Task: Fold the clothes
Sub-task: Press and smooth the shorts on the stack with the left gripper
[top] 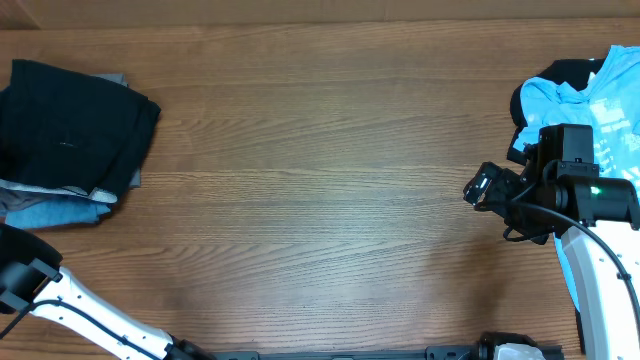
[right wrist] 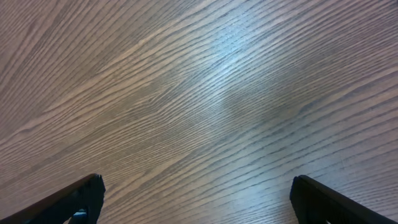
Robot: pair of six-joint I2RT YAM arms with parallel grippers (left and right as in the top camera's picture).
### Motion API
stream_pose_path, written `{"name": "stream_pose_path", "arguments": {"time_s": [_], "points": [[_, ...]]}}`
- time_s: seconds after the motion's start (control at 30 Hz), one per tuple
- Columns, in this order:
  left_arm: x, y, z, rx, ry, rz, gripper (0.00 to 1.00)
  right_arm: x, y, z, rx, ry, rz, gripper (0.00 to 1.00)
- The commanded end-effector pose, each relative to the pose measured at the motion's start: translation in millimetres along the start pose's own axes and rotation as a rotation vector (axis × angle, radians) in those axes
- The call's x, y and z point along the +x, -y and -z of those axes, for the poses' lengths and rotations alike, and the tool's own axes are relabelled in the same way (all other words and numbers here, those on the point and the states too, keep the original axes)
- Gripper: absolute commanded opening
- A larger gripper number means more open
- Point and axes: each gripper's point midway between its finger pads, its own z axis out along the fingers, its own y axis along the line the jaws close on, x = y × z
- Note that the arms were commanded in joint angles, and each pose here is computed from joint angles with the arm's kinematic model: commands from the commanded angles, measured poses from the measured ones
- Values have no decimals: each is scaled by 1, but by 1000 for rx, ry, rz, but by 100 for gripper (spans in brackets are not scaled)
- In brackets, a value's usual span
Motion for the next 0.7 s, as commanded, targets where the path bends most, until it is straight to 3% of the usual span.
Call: {"name": "stream_pose_path", "arguments": {"time_s": [0.0, 0.17, 0.37, 0.53, 0.67], "points": [[7, -48, -32, -200, -66, 176, 4, -4, 1, 2, 5, 16, -1, 100], [21, -110, -45, -465, -101, 363, 4, -5, 0, 2, 4, 17, -1, 100], [24, -118, -44, -508, -104, 387, 4, -4, 0, 2, 4, 17, -1, 100], [13, -52, -20, -299, -48, 340, 4, -5, 0, 2, 4, 17, -1, 100], [12, 16, 19, -268, 53, 212, 4, -5, 0, 2, 4, 17, -1, 100]]}}
